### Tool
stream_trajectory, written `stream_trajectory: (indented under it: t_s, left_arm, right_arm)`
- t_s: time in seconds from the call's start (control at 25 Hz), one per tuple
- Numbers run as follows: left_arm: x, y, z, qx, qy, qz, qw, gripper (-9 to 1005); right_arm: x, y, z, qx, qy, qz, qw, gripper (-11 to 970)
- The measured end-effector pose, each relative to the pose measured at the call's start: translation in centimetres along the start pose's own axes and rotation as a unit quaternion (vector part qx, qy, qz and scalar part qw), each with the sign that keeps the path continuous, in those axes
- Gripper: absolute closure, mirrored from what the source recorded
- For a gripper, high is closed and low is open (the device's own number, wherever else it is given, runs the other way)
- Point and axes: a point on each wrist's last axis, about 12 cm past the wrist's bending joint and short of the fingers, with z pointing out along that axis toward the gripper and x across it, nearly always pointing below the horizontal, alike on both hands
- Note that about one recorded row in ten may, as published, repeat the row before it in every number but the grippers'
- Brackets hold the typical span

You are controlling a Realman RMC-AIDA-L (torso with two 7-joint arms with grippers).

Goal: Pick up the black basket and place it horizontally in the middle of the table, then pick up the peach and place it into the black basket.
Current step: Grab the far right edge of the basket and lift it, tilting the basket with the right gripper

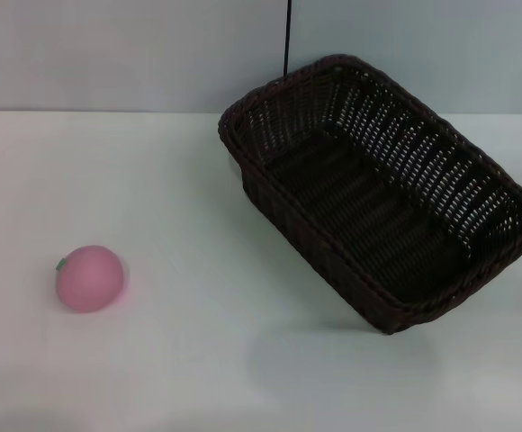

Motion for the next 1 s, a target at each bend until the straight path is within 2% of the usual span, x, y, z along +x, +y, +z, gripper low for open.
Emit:
stream_trajectory:
  t_s: [0.16, 0.32, 0.48, 0.6, 0.84, 0.96, 1.0]
  left_arm:
    - [0.5, 0.3, 0.1, -0.015, 0.019, 0.012, 1.0, 990]
    - [0.4, 0.4, -0.3, -0.019, 0.019, 0.016, 1.0, 989]
    - [0.8, -0.2, -0.6, 0.01, 0.039, 0.028, 0.999, 987]
    - [1.1, -0.5, -0.5, 0.02, 0.049, 0.031, 0.998, 985]
    - [2.3, -0.5, 0.6, 0.019, 0.082, 0.028, 0.996, 981]
    - [2.5, -0.5, 0.9, 0.019, 0.09, 0.03, 0.995, 979]
    - [2.6, -0.5, 1.0, 0.02, 0.091, 0.03, 0.995, 947]
  right_arm:
    - [0.0, 0.1, 0.1, -0.004, 0.003, -0.002, 1.0, 953]
    - [0.0, 1.0, 0.3, -0.04, 0.003, -0.004, 0.999, 951]
    - [0.2, 1.8, 0.2, -0.082, 0.015, -0.015, 0.996, 949]
    - [-0.3, 1.9, 0.5, -0.105, 0.017, -0.019, 0.994, 948]
    - [-3.4, 1.5, 2.0, -0.18, 0.048, 0.002, 0.982, 945]
    - [-5.4, 1.7, 3.0, -0.226, 0.099, -0.008, 0.969, 855]
    - [-5.8, 1.8, 3.2, -0.238, 0.121, -0.01, 0.964, 825]
